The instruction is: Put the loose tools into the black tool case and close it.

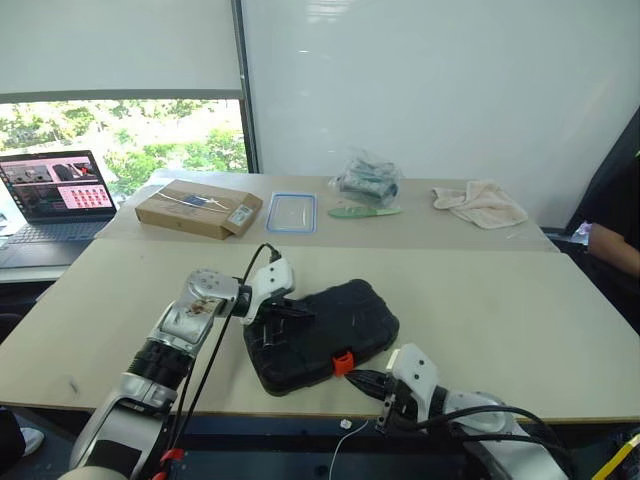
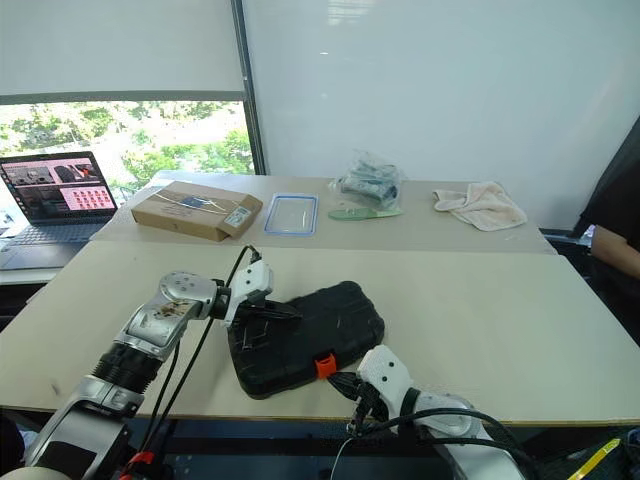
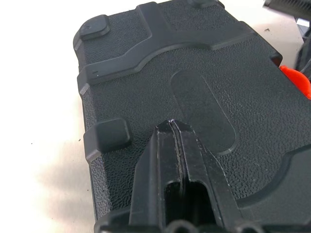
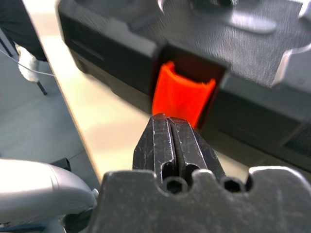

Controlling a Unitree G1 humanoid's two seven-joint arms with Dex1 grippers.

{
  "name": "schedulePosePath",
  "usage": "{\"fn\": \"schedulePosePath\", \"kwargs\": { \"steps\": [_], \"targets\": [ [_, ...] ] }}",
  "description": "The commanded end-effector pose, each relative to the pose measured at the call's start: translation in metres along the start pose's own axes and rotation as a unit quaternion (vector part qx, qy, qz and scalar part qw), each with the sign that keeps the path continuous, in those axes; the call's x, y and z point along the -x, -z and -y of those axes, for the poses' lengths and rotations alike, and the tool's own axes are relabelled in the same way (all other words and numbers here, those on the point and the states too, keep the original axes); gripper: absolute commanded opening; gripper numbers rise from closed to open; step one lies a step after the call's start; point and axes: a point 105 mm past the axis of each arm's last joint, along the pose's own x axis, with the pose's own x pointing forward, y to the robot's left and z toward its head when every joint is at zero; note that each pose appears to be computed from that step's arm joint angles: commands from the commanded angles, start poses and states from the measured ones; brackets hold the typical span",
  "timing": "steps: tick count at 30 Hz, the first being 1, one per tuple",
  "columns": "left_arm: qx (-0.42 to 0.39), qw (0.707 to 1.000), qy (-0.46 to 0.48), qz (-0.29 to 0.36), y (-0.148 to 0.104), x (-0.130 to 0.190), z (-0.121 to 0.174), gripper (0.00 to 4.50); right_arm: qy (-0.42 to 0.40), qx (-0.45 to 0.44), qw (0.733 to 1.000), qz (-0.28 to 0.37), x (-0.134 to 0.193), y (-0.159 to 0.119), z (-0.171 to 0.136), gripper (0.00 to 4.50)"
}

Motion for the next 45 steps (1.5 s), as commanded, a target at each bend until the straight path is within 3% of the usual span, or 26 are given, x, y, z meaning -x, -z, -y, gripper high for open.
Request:
{"fn": "schedulePosePath", "kwargs": {
  "steps": [1, 33, 37, 41, 44, 45],
  "targets": [
    [0.070, 0.992, 0.039, -0.094, 0.057, -0.012, 0.023, 0.00, 0.008, 0.025, 0.999, 0.025, -0.001, -0.014, 0.007, 0.05],
    [0.109, 0.986, 0.041, -0.117, 0.076, -0.018, 0.031, 0.00, 0.008, 0.035, 0.997, 0.068, -0.020, -0.040, 0.016, 0.05],
    [0.091, 0.995, 0.012, -0.037, 0.057, -0.014, 0.021, 0.00, -0.002, 0.039, 0.997, 0.062, -0.010, -0.038, 0.015, 0.05],
    [0.061, 0.994, -0.033, 0.087, 0.027, 0.019, 0.008, 0.00, 0.002, 0.040, 0.997, 0.070, 0.019, -0.038, 0.023, 0.05],
    [0.048, 0.987, -0.086, 0.129, 0.021, 0.057, 0.004, 0.69, 0.009, 0.044, 0.996, 0.076, 0.048, -0.041, 0.034, 0.78],
    [0.044, 0.986, -0.102, 0.126, 0.024, 0.068, 0.004, 1.11, 0.013, 0.048, 0.996, 0.071, 0.057, -0.039, 0.038, 1.15]
  ]
}}
